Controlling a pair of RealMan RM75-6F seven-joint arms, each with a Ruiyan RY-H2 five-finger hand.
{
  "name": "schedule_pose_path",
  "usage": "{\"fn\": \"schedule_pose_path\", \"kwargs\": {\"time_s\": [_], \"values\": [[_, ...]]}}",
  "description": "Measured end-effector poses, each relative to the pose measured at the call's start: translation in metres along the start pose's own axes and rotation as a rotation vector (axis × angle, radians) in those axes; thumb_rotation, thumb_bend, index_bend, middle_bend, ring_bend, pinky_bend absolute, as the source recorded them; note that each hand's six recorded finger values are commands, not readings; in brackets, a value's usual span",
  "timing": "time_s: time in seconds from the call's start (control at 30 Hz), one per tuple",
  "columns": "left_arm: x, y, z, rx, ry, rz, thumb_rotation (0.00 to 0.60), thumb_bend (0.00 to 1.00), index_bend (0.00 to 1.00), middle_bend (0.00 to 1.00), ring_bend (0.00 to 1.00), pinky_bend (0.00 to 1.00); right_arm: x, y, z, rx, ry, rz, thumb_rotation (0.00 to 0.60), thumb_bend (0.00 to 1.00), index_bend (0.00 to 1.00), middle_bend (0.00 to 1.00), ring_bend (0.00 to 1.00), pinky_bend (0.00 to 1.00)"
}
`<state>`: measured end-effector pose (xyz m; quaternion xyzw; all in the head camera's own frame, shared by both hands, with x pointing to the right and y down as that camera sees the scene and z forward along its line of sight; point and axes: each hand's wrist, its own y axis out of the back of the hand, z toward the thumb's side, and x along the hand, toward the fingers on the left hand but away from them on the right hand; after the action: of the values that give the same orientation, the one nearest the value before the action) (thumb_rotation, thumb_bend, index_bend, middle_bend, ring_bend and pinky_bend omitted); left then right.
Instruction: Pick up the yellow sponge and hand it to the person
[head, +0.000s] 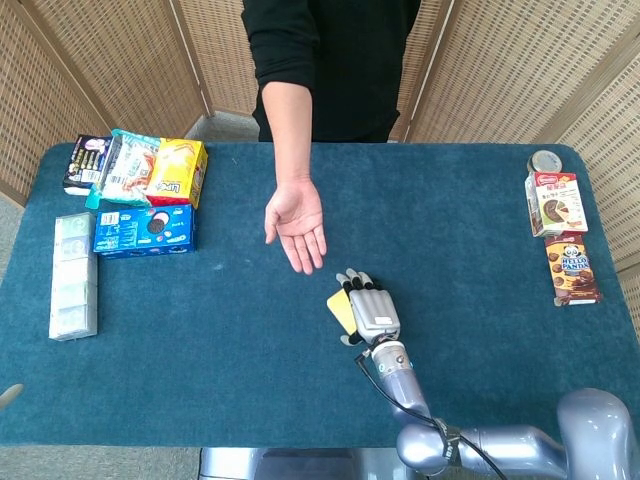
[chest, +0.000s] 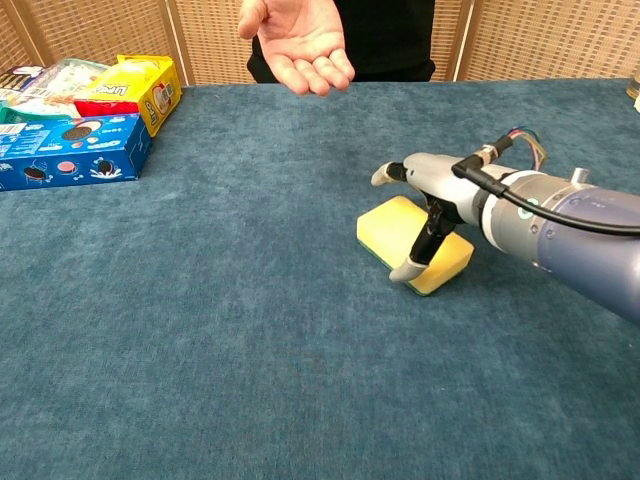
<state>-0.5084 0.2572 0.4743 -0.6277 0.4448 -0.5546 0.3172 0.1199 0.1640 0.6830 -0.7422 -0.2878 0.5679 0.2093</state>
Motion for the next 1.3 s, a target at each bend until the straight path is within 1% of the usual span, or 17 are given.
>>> {"fn": "schedule_pose_path", "kwargs": {"time_s": [0.17,0.27,0.37,0.43,0.5,0.6,0.77,0.97,1.07,1.17,1.27,1.3], "values": [[0.000,0.001,0.001,-0.001,-0.001,0.002,0.600,0.14,0.00,0.00,0.00,0.11,-0.001,-0.001,0.000,0.011,-0.001,-0.005,0.600,0.01,0.09,0.18,0.23,0.25],[-0.001,0.001,0.000,-0.003,-0.001,0.001,0.600,0.14,0.00,0.00,0.00,0.11,-0.002,-0.001,0.000,0.021,0.000,-0.014,0.600,0.04,0.14,0.25,0.30,0.35],[-0.001,0.001,0.000,-0.004,0.000,0.004,0.600,0.14,0.00,0.00,0.00,0.11,-0.003,0.000,0.001,0.037,0.003,-0.031,0.600,0.09,0.20,0.33,0.38,0.49],[-0.001,0.002,0.000,-0.008,0.000,0.005,0.600,0.14,0.00,0.00,0.00,0.11,-0.003,0.000,0.001,0.057,0.007,-0.047,0.600,0.15,0.25,0.39,0.44,0.58],[-0.001,0.002,0.000,-0.008,-0.001,0.005,0.600,0.14,0.00,0.00,0.00,0.11,-0.002,-0.001,0.001,0.073,0.010,-0.058,0.600,0.20,0.28,0.41,0.47,0.62],[-0.002,0.002,0.000,-0.011,-0.003,0.006,0.600,0.14,0.00,0.00,0.00,0.11,-0.001,-0.002,0.002,0.087,0.018,-0.069,0.600,0.25,0.30,0.42,0.48,0.63],[-0.002,0.003,-0.001,-0.016,-0.004,0.009,0.600,0.14,0.00,0.00,0.00,0.11,0.008,0.004,0.000,0.092,0.036,-0.095,0.600,0.27,0.31,0.42,0.48,0.63],[-0.002,0.003,0.000,-0.017,-0.007,0.008,0.600,0.14,0.00,0.00,0.00,0.11,0.025,0.023,-0.006,0.086,0.057,-0.142,0.600,0.28,0.32,0.42,0.48,0.63],[-0.003,0.003,0.000,-0.018,-0.010,0.008,0.600,0.14,0.00,0.00,0.00,0.11,0.035,0.036,-0.011,0.082,0.065,-0.172,0.600,0.28,0.32,0.42,0.48,0.63],[-0.004,0.003,0.001,-0.018,-0.012,0.008,0.600,0.14,0.00,0.00,0.00,0.11,0.047,0.059,-0.015,0.077,0.076,-0.226,0.600,0.28,0.32,0.42,0.48,0.63],[-0.005,0.004,0.001,-0.019,-0.016,0.009,0.600,0.14,0.00,0.00,0.00,0.11,0.060,0.090,-0.019,0.072,0.084,-0.281,0.600,0.29,0.32,0.42,0.48,0.63],[-0.006,0.005,0.001,-0.021,-0.017,0.010,0.600,0.14,0.00,0.00,0.00,0.11,0.063,0.104,-0.020,0.073,0.084,-0.306,0.600,0.29,0.32,0.42,0.48,0.63]]}}
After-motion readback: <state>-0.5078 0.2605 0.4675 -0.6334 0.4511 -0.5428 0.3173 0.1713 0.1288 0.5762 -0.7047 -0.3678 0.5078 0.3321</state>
